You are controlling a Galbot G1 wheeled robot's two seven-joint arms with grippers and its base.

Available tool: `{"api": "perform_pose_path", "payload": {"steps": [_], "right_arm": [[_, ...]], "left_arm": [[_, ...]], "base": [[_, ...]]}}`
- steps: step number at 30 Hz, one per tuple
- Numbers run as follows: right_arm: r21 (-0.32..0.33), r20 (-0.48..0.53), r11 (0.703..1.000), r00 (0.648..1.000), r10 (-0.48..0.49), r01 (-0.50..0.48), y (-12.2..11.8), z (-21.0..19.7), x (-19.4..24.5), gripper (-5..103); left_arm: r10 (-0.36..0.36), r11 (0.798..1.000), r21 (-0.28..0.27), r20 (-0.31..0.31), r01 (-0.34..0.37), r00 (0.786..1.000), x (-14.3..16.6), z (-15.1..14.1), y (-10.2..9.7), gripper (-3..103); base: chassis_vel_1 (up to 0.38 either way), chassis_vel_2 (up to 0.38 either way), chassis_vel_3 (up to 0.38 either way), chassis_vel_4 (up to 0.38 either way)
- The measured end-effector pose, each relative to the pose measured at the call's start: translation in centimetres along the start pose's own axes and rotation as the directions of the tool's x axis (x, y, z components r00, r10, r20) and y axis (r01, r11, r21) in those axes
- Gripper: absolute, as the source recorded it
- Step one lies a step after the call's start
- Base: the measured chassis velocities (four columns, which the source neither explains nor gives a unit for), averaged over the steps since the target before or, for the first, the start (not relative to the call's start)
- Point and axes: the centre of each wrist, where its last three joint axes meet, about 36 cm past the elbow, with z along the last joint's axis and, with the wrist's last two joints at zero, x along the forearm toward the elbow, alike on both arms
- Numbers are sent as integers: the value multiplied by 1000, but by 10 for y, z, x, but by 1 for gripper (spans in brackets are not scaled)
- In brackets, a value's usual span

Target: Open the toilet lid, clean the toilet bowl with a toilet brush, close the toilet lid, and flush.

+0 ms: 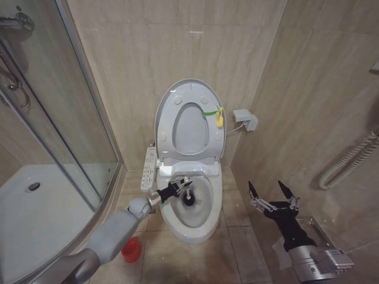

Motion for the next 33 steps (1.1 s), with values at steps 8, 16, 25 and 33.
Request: {"api": "perform_pose_path", "payload": {"steps": [8, 16, 25, 33], "right_arm": [[0, 0, 1000, 1000, 0, 0, 0, 0, 0, 100], [0, 0, 1000, 1000, 0, 0, 0, 0, 0, 100], [0, 0, 1000, 1000, 0, 0, 0, 0, 0, 100], [0, 0, 1000, 1000, 0, 0, 0, 0, 0, 100]], "left_arm": [[-49, 999, 17, 3, 49, 999, 5, 6, -2, 20], [-147, 989, 39, 173, 142, 974, -31, -40, 15, 20], [-172, 979, 138, 191, 148, 966, -37, -27, -15, 20], [-177, 976, 163, 190, 146, 966, -30, -1, -29, 20]], "base": [[0, 0, 0, 0], [0, 0, 0, 0], [0, 0, 0, 0], [0, 0, 0, 0]]}}
